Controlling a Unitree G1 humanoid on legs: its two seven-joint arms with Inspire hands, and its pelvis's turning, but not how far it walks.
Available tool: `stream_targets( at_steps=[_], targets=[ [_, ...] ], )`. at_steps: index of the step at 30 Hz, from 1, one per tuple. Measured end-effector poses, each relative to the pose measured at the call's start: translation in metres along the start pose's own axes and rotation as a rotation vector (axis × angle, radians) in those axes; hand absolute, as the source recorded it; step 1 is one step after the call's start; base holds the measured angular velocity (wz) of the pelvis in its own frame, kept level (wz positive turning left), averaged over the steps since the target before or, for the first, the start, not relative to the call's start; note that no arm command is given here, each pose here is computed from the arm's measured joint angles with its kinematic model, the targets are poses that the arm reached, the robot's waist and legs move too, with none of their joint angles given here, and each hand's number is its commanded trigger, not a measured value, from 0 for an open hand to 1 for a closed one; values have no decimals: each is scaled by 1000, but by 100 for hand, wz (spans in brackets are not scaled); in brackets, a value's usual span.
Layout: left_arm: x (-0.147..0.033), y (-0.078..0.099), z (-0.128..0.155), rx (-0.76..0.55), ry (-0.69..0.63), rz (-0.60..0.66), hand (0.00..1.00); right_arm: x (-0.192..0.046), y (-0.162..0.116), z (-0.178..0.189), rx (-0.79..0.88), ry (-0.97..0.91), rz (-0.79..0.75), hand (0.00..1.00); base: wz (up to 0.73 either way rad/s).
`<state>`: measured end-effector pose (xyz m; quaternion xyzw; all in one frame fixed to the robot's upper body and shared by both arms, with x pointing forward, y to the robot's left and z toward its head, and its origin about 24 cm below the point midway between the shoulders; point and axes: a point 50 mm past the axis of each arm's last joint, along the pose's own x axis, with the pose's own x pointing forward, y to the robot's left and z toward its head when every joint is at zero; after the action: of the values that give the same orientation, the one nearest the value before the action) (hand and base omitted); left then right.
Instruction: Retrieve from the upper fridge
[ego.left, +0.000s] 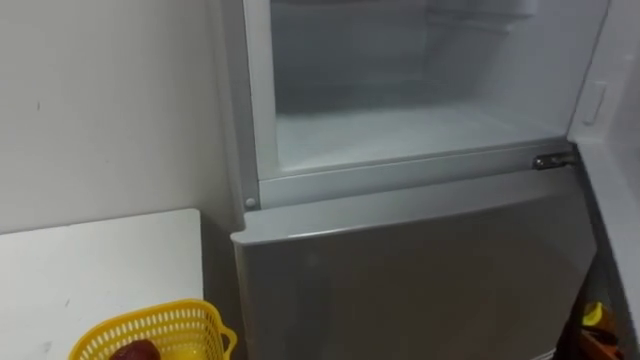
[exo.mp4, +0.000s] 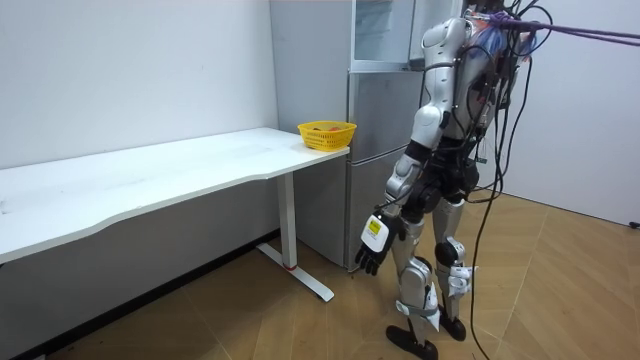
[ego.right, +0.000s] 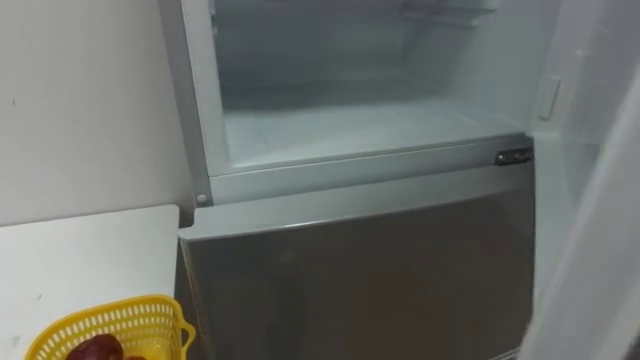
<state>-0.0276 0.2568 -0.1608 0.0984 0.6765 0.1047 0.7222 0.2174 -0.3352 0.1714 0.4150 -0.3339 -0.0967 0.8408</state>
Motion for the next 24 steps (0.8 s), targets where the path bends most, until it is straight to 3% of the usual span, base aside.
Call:
stream_targets(
  at_steps=[24],
  targets=[
    [0, -1, -3, 43, 32, 5, 0, -4, 5, -28, -87, 148, 55, 0, 4]
  ],
)
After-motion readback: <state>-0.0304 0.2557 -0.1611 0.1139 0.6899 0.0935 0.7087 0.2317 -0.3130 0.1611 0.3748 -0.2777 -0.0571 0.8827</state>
